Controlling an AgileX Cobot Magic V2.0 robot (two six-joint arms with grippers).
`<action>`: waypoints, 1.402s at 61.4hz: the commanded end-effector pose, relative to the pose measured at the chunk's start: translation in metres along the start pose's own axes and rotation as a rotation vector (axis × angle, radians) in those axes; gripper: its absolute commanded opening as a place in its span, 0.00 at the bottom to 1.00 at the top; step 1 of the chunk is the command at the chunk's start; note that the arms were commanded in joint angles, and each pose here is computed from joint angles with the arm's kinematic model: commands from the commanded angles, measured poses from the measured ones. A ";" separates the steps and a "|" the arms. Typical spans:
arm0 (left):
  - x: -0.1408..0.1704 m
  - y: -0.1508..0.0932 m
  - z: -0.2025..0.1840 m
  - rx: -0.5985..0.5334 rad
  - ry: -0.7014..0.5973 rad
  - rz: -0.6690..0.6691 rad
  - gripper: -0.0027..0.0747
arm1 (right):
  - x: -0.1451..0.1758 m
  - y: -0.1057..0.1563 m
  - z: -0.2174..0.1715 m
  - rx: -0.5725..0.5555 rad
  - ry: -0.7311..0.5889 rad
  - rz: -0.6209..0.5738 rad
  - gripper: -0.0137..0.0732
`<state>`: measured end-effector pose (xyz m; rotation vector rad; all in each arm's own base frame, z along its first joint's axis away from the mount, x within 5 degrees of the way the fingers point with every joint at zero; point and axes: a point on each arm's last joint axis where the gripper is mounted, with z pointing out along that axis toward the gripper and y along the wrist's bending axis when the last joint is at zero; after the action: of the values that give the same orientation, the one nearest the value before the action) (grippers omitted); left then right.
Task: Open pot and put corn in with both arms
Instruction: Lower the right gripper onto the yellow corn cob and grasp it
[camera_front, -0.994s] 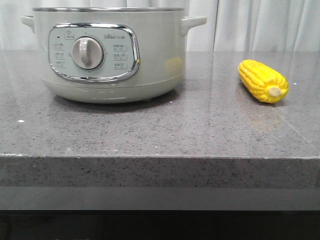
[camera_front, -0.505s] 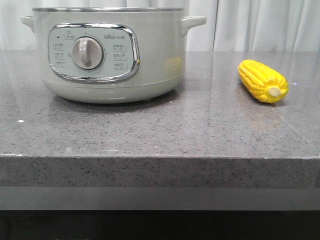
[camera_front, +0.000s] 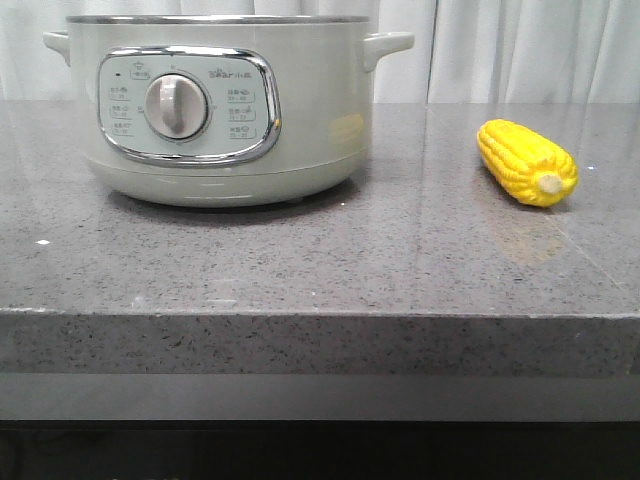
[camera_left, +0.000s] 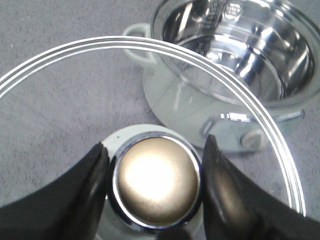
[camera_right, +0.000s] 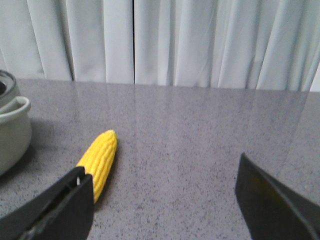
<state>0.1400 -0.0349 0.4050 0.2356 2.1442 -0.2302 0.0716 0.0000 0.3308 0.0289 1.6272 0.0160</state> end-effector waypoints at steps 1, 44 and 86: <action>-0.001 -0.002 -0.023 0.005 -0.205 -0.018 0.14 | -0.013 0.000 0.009 0.005 -0.043 -0.010 0.84; 0.052 -0.006 -0.055 0.015 -0.304 -0.015 0.14 | -0.015 0.021 0.162 -0.098 0.492 0.092 0.84; 0.052 -0.006 -0.055 0.015 -0.304 -0.015 0.14 | 0.021 0.069 0.288 -0.212 0.808 0.119 0.84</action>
<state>0.0641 -0.0222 0.3678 0.2271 2.0285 -0.2440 0.3528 0.0673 0.2781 -0.0662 2.5173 0.3161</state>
